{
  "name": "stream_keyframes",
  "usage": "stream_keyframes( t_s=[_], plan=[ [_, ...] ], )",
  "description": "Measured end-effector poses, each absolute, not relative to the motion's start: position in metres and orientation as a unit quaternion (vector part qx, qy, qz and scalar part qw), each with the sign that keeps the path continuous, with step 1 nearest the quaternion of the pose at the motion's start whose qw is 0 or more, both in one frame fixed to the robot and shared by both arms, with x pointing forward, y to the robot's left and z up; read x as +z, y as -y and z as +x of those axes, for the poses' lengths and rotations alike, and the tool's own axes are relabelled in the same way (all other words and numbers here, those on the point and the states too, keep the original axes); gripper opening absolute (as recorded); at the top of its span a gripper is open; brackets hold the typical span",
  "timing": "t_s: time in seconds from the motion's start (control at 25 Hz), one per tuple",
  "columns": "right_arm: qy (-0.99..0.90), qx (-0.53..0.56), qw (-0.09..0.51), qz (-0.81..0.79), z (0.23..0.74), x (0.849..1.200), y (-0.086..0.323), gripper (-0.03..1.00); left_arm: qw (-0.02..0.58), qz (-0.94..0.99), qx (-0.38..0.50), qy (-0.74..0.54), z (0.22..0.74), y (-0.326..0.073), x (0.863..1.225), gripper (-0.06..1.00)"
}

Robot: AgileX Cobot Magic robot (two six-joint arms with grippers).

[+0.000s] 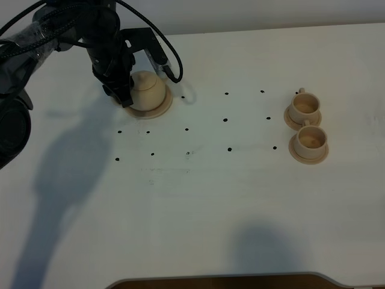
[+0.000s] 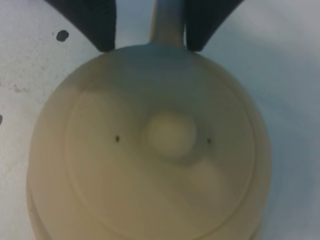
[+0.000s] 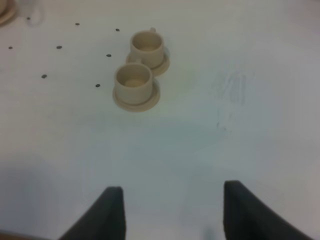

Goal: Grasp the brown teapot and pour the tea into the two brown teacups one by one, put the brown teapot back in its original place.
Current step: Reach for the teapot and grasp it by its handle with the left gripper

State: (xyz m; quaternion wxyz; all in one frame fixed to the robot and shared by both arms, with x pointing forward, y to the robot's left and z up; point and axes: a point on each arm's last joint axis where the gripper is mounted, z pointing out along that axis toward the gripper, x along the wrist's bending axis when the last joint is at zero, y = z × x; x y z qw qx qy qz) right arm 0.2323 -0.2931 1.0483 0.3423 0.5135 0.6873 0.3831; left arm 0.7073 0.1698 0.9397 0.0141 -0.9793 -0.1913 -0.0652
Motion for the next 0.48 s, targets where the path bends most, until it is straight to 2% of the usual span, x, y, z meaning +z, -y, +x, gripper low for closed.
stream_keyframes(
  t_s=[0.32,0.48],
  plan=[
    [-0.687,0.383,0.342,0.513,0.2323,1.0483,0.2931,0.44,0.011,-0.981,-0.074,0.18,0.7095,-0.1709,0.9399,0.16],
    [-0.687,0.383,0.342,0.513,0.2323,1.0483,0.2931,0.44,0.006,-0.981,-0.075,0.181,0.7104,-0.1719,0.9399,0.13]
  ],
)
